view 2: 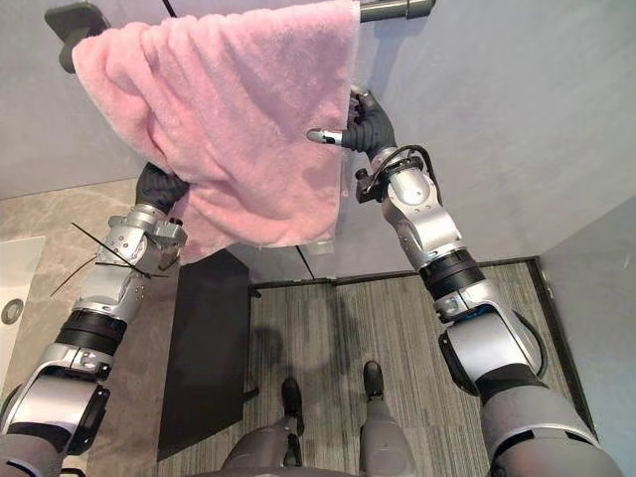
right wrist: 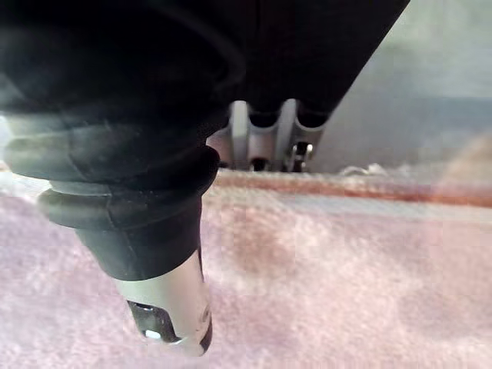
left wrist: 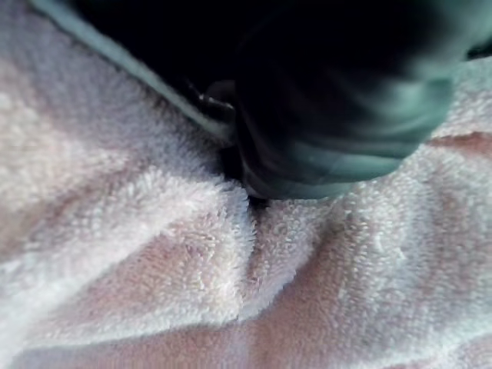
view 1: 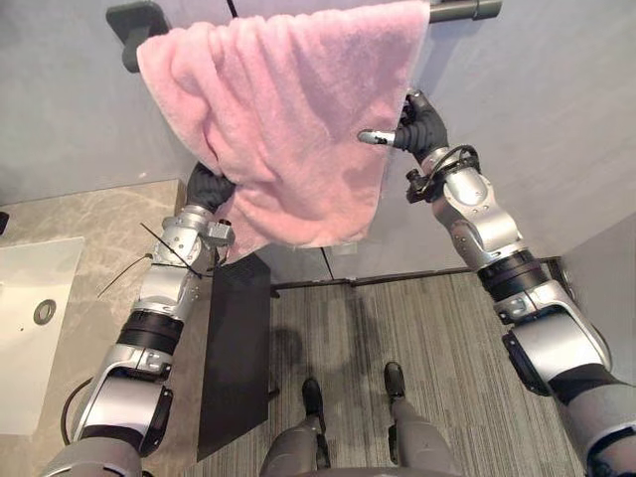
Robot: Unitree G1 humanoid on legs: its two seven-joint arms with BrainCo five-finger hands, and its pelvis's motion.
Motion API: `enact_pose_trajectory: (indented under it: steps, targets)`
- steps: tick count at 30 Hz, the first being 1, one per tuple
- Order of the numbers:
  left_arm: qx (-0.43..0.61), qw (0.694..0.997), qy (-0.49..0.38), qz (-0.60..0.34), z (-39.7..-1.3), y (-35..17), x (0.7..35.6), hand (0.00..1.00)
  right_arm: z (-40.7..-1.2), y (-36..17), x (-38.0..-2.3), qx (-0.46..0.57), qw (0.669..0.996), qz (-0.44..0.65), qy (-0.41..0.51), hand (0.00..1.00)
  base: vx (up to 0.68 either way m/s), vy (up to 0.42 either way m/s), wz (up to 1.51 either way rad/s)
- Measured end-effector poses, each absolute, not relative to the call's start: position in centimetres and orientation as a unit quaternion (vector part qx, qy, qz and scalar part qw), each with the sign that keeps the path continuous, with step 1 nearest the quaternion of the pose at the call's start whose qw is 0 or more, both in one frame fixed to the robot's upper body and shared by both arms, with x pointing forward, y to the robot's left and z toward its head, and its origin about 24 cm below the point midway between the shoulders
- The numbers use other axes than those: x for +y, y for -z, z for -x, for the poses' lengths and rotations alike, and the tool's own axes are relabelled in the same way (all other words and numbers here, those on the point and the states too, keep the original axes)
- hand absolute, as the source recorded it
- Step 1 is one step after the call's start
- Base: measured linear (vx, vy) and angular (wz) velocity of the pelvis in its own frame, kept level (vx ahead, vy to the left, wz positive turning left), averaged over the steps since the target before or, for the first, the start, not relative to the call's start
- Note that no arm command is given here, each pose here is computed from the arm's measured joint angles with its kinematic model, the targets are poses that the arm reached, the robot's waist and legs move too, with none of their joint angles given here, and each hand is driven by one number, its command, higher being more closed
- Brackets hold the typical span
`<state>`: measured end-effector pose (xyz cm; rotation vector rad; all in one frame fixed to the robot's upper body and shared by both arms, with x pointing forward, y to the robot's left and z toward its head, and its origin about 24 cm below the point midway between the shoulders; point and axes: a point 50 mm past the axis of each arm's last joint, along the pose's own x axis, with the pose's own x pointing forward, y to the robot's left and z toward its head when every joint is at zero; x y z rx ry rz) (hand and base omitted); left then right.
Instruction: Organize washtable
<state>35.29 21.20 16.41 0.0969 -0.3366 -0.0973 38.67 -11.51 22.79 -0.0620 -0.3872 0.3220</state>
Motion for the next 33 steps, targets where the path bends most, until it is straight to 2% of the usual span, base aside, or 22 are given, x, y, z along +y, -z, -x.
enact_pose_trajectory:
  steps: [11, 18, 33]
  targets:
    - [-0.169, 0.983, 0.047, -0.046, -35.3, -16.5, 21.3, 1.0, -38.7, -23.3, -12.4, -0.202, 0.969, 0.039, -0.138, 1.0, 0.0, 0.01, -0.03]
    - [-0.19, 0.98, 0.049, -0.032, -35.1, -17.3, 20.9, 1.0, -38.7, -24.5, -15.0, -0.219, 0.969, 0.051, -0.099, 1.0, 0.0, 0.012, -0.04]
    - [-0.185, 0.98, 0.064, -0.026, -34.7, -16.5, 20.5, 1.0, -37.9, -24.1, -15.6, -0.225, 0.966, 0.064, -0.112, 1.0, -0.01, 0.009, -0.04]
